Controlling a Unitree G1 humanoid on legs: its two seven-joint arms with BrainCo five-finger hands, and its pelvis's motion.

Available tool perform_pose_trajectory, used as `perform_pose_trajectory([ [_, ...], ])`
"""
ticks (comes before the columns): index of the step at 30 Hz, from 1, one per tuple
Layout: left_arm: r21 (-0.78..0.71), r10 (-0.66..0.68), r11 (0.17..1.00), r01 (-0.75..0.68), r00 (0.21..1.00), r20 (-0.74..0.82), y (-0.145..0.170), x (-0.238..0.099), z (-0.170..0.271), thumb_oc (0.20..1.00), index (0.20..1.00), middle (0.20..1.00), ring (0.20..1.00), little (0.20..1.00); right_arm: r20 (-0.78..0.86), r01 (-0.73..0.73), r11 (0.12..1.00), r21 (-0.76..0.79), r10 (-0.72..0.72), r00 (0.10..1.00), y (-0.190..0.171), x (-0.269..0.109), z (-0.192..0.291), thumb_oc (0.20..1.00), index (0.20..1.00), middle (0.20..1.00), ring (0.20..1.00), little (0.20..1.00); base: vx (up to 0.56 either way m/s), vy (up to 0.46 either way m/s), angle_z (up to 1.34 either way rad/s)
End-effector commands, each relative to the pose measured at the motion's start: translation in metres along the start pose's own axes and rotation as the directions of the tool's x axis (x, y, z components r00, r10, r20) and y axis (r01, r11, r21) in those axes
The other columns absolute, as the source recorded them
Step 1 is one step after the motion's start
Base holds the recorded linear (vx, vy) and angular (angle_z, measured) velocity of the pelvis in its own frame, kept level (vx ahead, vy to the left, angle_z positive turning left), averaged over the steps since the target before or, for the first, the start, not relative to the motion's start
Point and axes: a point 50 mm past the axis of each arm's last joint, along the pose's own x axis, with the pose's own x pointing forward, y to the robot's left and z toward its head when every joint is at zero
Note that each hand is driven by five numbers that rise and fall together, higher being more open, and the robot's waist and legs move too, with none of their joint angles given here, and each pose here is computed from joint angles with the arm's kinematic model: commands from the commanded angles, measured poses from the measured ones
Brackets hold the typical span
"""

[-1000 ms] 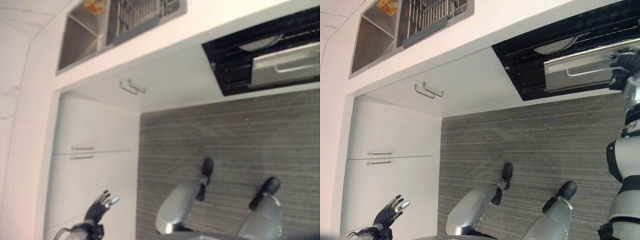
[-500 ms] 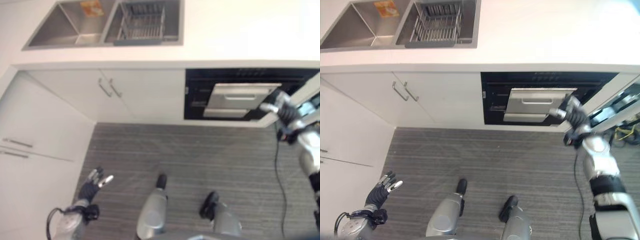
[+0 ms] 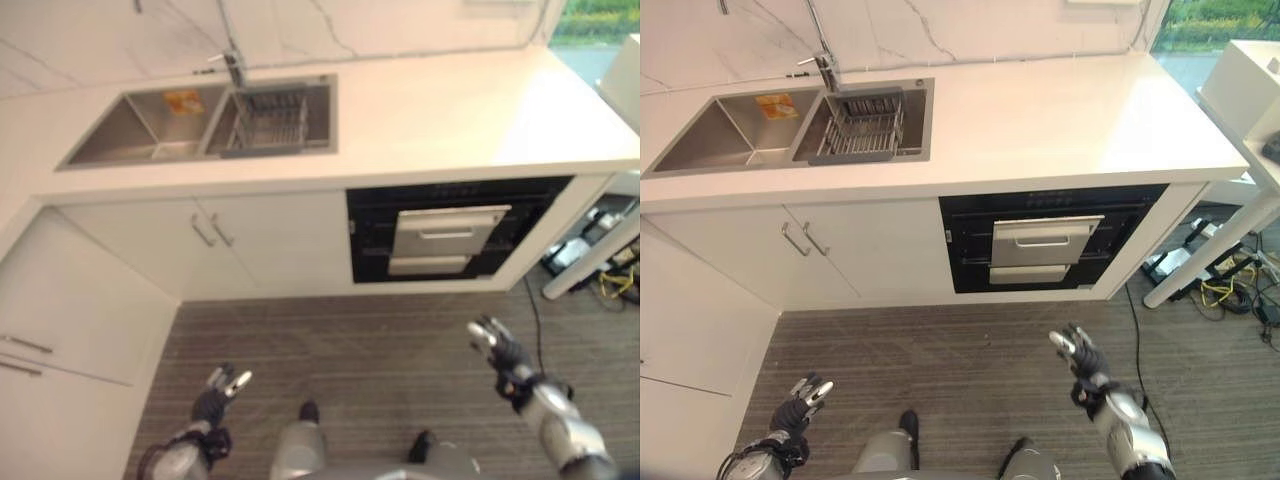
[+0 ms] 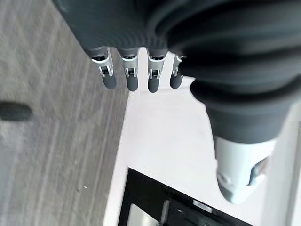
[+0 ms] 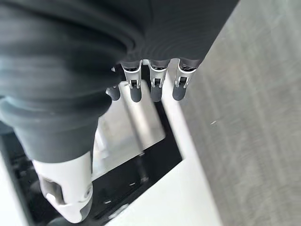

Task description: Place the dishes in the dishwasher.

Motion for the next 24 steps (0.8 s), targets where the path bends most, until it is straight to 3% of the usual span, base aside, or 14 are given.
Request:
perform_pose_trajectory([
  [1, 0.082, -0.103, 0.991, 0.102, 0.995, 0.016, 0.002, 0.008, 0.023, 1.000, 1.000, 1.000, 1.000, 1.000, 0.083, -0.048, 0.998, -0.046, 0.051, 0.995, 0.019, 0.019, 0.025, 1.000, 1.000, 1.000, 1.000, 1.000, 0.13, 0.411, 0.24],
  [6, 0.135, -0.194, 0.972, 0.192, 0.981, -0.003, -0.006, 0.018, 0.033, 1.000, 1.000, 1.000, 1.000, 1.000, -0.053, 0.005, 1.000, -0.021, -0.006, 0.999, 0.011, 0.018, -0.025, 1.000, 1.000, 1.000, 1.000, 1.000, 0.12, 0.305, 0.24],
  [12, 0.143, -0.201, 0.969, 0.202, 0.979, -0.019, -0.007, 0.027, 0.036, 1.000, 1.000, 1.000, 1.000, 1.000, -0.124, 0.021, 0.999, -0.034, -0.026, 0.992, 0.004, 0.013, -0.053, 1.000, 1.000, 1.000, 1.000, 1.000, 0.06, 0.134, 0.08],
  [24, 0.056, -0.163, 0.985, 0.165, 0.986, -0.043, -0.005, 0.025, 0.015, 1.000, 1.000, 1.000, 1.000, 1.000, -0.130, -0.012, 0.998, -0.064, 0.004, 0.992, 0.012, 0.018, -0.052, 1.000, 1.000, 1.000, 1.000, 1.000, 0.04, -0.080, 0.07],
])
